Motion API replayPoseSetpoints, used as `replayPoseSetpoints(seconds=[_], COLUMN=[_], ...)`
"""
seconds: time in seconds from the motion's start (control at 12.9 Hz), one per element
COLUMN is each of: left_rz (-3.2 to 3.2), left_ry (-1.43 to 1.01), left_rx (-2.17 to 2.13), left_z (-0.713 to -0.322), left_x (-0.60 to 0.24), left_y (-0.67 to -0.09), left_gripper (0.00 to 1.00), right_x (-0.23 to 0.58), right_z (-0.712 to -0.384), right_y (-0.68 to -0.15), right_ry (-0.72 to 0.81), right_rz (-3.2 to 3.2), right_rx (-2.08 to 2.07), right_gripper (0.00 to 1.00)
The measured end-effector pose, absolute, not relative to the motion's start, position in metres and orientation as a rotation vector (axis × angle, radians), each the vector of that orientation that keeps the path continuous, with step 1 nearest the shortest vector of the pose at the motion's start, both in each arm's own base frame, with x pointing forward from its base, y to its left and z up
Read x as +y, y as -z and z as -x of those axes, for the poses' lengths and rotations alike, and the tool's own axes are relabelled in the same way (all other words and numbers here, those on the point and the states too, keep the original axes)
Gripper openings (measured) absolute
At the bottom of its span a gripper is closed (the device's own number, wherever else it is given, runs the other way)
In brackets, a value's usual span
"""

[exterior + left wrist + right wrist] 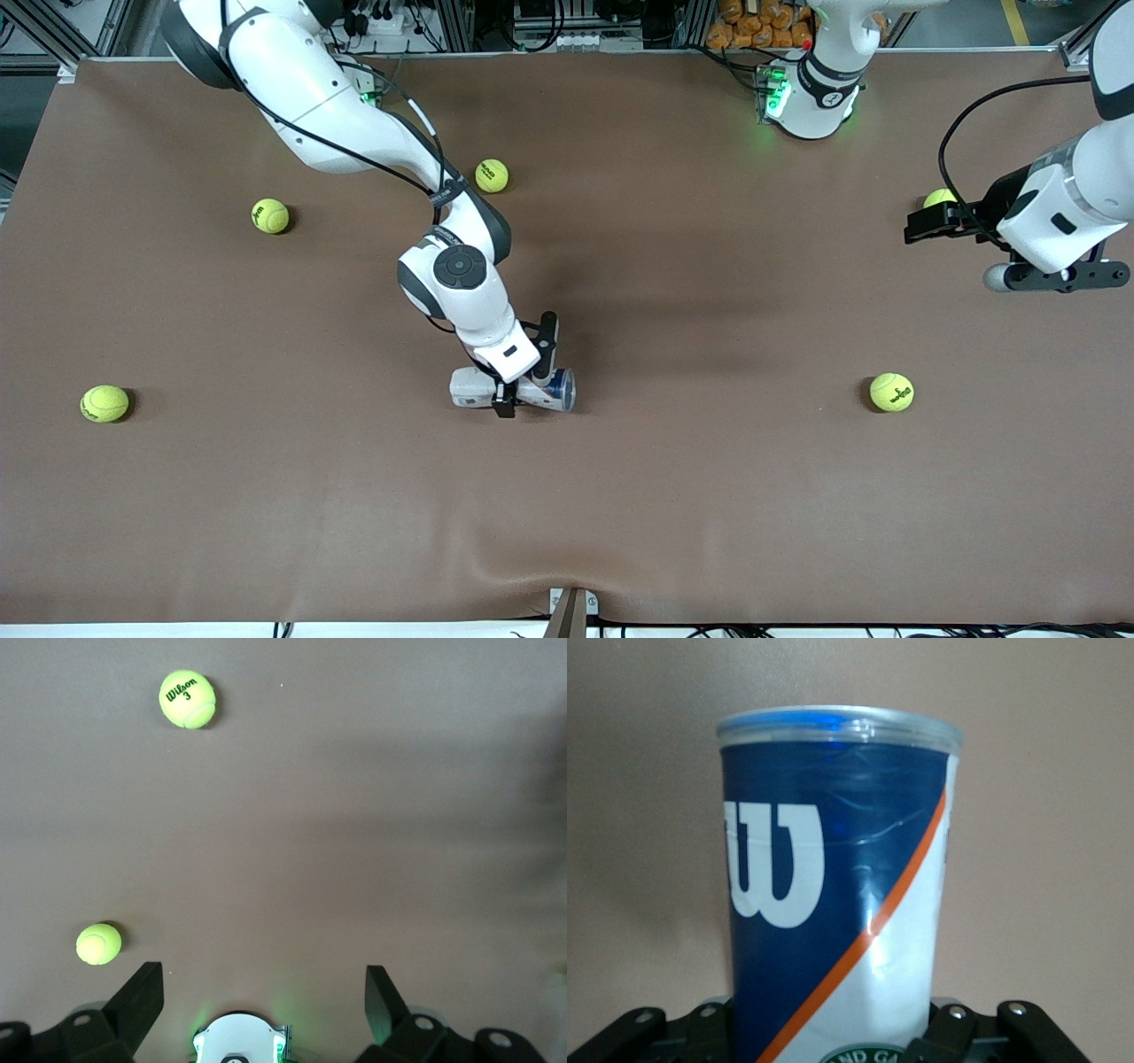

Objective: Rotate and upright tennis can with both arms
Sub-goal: 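Lower the can with the right gripper while the left gripper reaches it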

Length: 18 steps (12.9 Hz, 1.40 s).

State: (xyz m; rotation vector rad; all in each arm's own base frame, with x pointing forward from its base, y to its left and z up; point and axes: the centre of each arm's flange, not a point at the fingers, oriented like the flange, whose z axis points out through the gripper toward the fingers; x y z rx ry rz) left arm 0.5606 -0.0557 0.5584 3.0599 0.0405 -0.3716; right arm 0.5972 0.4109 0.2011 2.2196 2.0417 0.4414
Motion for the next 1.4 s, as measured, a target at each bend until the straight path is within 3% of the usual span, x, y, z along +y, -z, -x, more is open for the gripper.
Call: replayPoseSetpoints(seconds=[0.16,0.39,0.78,1.16,1.4], left_rz=[-3.033,-3.014,-2.898,-2.721,-2.588], left_ry=[0.399,0.437,0.44,0.381,0.357], left_rx=[0.041,0.042,0.045,0.124,0.201], left_z=[-0.564,-0.569,-0.576,-0.612,-0.633], left_x=[-0.058,-0.06,-0.075,-0.09,-0.102], left_y=[-0.549,-0.535,-0.524,-0.476,-0.439], left_gripper=[1.0,1.0,1.0,1.0,1.0], right_x=[0.41,0.409,0.409,0.413,0.418], right_z=[-0.598,-0.599,-0.601,-0.605,-0.597], right_y=[-0.194,-0.189,-0.192,-0.214,-0.225], right_ry=[-0.469,-0.478,-0.493,-0.545,-0.446], right_rz=[-2.219,-2.218,-2.217,-2.306,-2.446], right_rx=[2.043,2.044,2.039,1.94,1.818], right_gripper=[0.67,1.0,1.0,1.0,1.0])
